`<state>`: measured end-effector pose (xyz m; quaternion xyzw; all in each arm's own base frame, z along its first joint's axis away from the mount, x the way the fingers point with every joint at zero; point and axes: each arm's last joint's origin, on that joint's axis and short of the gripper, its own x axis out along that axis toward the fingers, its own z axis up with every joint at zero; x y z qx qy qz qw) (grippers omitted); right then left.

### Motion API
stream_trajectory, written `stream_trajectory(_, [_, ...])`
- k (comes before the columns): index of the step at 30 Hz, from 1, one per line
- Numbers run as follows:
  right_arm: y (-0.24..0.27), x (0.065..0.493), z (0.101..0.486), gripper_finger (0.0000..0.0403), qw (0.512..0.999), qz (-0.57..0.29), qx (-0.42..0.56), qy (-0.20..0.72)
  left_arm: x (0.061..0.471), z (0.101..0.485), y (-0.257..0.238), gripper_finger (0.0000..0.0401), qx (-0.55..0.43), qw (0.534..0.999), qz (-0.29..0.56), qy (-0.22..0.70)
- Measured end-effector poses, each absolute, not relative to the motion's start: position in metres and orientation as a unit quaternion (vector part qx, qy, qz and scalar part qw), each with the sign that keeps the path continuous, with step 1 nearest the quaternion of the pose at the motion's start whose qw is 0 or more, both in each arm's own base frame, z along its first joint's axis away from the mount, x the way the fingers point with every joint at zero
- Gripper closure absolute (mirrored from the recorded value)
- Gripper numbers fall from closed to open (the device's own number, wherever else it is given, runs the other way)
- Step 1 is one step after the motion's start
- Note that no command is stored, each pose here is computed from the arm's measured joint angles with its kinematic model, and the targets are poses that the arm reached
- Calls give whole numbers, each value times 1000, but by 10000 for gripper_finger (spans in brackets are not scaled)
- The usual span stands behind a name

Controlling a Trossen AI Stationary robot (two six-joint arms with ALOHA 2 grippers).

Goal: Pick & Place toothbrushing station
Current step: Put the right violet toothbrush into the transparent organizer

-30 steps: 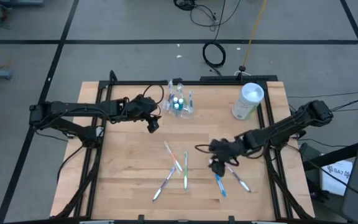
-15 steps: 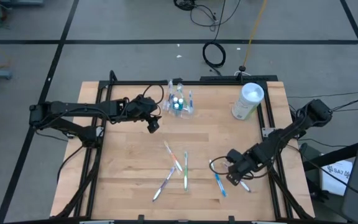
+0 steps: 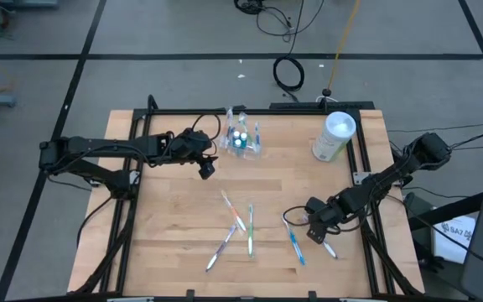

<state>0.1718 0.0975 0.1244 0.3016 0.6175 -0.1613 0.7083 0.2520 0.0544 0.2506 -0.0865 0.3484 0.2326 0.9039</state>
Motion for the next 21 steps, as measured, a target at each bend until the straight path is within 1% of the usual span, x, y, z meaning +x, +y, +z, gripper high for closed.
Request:
stream_trajectory(3, [97, 170, 123, 238, 706, -168, 293, 622, 252, 251, 54, 162, -78, 905, 230, 351])
stream_trajectory(9, [96, 171, 123, 326, 713, -173, 290, 614, 246, 253, 54, 162, -79, 901, 230, 359])
stream_trajectory(14, [97, 175, 125, 389, 729, -167, 295, 594, 209, 288, 51, 162, -89, 915, 247, 307])
stream_trajectory(16, [99, 180, 128, 395, 753, -155, 298, 565, 194, 300, 48, 162, -74, 920, 263, 280])
stream_trajectory(18, [99, 184, 133, 390, 788, -140, 287, 526, 178, 313, 46, 162, -62, 927, 280, 243])
stream_trajectory(21, [97, 194, 146, 391, 856, -124, 245, 438, 162, 325, 44, 162, -50, 930, 295, 212])
